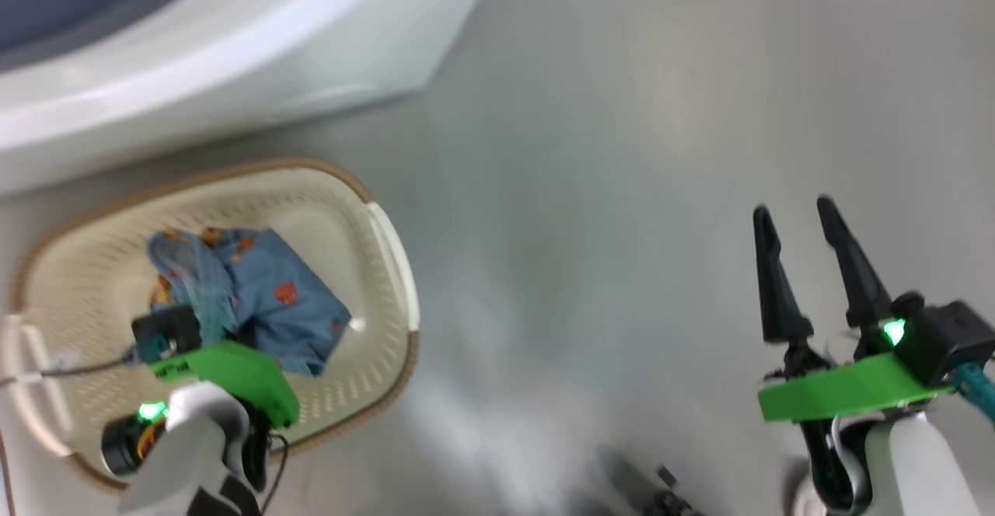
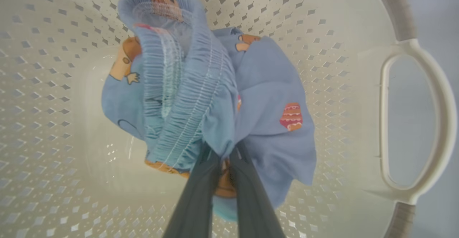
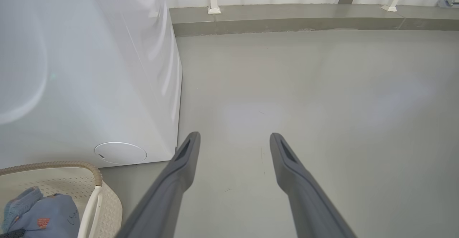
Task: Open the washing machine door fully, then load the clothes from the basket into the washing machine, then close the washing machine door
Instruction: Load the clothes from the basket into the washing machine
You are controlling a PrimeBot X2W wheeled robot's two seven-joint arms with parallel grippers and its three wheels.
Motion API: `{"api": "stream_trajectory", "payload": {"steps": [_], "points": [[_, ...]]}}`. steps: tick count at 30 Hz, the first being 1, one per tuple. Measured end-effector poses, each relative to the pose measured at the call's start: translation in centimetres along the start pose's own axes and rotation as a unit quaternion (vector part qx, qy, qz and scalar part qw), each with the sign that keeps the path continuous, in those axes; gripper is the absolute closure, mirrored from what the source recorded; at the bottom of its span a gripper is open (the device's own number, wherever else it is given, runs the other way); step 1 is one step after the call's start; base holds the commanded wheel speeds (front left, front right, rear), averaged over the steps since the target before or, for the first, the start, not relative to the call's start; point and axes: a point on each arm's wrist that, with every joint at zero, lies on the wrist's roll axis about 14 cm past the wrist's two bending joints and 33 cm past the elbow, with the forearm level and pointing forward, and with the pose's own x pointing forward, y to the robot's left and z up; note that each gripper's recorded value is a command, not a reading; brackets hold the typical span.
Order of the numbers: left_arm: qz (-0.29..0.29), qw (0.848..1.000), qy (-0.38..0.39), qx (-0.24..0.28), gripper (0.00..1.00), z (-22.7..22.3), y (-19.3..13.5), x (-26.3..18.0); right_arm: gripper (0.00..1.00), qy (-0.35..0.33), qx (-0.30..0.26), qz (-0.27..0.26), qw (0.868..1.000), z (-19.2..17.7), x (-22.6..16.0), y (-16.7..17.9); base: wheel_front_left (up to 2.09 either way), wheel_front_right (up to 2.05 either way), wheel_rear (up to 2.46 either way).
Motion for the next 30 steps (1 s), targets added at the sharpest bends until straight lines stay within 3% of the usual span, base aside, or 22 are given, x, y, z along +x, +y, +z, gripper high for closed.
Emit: {"api": "stream_trajectory", "payload": {"steps": [10,16,27,30], "points": [[-0.006,0.994,-0.111,-0.015,1.00,3.6,-0.3,-7.9,0.00,-0.022,-0.006,0.028,0.999,2.1,-3.5,1.5,0.00,0.00,0.00],[-0.002,0.987,-0.163,-0.010,1.00,3.5,-0.9,-13.4,0.00,-0.035,0.007,0.043,0.998,3.0,-6.1,2.2,0.00,0.00,0.00],[0.022,0.954,-0.299,-0.005,1.00,5.4,-1.6,-23.2,0.00,-0.071,0.011,0.084,0.994,4.8,-10.0,4.1,0.00,0.00,0.00],[0.026,0.938,-0.345,0.004,1.00,5.7,-1.7,-26.6,0.00,-0.085,0.005,0.100,0.991,5.4,-11.1,4.8,0.00,0.00,0.00]]}}
